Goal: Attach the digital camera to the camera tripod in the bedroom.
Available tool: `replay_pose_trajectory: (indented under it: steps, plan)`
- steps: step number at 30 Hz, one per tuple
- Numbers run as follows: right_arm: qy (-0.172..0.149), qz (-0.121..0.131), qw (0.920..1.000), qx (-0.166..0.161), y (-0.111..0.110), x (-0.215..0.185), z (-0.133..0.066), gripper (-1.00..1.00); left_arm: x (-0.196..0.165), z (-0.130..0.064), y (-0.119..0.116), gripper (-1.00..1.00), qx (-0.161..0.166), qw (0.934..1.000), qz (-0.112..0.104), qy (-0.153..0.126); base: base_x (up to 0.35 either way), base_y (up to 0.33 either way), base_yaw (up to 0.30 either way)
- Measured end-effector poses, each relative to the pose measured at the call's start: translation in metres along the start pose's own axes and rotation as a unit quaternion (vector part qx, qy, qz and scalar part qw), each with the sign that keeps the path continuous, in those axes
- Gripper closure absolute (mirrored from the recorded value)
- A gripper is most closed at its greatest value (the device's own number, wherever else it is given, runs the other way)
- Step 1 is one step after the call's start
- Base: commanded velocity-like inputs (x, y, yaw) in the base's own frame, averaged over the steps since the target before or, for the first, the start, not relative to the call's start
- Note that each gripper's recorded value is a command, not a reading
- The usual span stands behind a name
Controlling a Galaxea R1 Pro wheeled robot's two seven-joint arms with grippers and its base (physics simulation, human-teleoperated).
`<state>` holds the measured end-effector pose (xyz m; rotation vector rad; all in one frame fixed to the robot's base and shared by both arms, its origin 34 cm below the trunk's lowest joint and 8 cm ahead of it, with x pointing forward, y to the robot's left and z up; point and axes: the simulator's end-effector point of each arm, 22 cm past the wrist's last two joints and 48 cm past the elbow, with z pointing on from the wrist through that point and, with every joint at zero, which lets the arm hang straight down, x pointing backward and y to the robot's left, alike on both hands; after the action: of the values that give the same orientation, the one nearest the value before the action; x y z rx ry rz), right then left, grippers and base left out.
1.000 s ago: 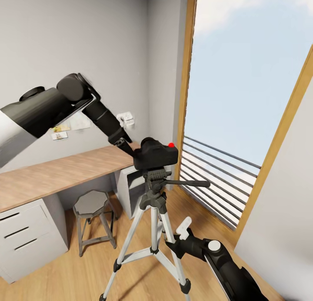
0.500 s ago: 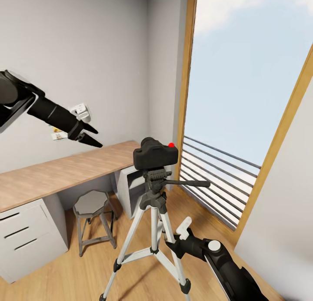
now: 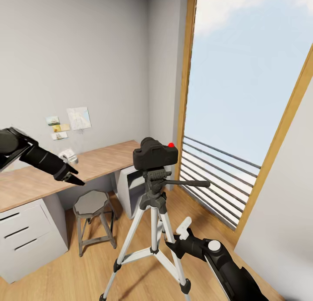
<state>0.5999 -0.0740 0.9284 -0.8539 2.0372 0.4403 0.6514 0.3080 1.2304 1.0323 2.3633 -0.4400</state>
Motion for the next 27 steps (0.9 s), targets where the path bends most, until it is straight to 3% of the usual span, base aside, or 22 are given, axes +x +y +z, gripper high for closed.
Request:
replay_pose_trajectory:
  steps: [5,13,15,18,19,23,27]
  plan:
    - [0.0,0.0,1.0,0.0,0.0,0.0,0.0,1.0,0.055,0.025,0.005,-1.0,0.022,0.9979,-0.059,0.017,0.0,0.0,0.0]
    - [0.0,-0.001,1.0,0.0,0.0,0.0,0.0,1.0,0.084,0.046,-0.003,-1.0,0.053,0.9955,-0.072,-0.03,0.0,0.0,0.0]
    - [0.0,-0.001,1.0,0.0,0.0,0.0,0.0,1.0,0.096,0.053,-0.005,-1.0,0.059,0.9938,-0.085,-0.041,0.0,0.0,0.0]
    - [0.0,-0.001,1.0,0.0,0.0,0.0,0.0,1.0,0.124,0.068,0.0,-1.0,0.05,0.9895,-0.123,-0.057,0.0,0.0,0.0]
    - [0.0,0.0,1.0,0.0,0.0,0.0,0.0,-1.0,0.132,0.073,0.001,-1.0,0.045,0.9881,-0.135,-0.059,0.0,0.0,0.0]
    - [0.003,-0.002,1.0,0.002,-0.002,0.002,0.0,-1.0,0.162,0.092,0.013,-1.0,0.011,0.9798,-0.185,-0.076,0.0,0.0,0.0]
    - [0.003,-0.002,1.0,0.002,-0.002,0.002,0.0,-1.0,0.171,0.099,0.022,-1.0,-0.014,0.9742,-0.207,-0.089,0.0,0.0,0.0]
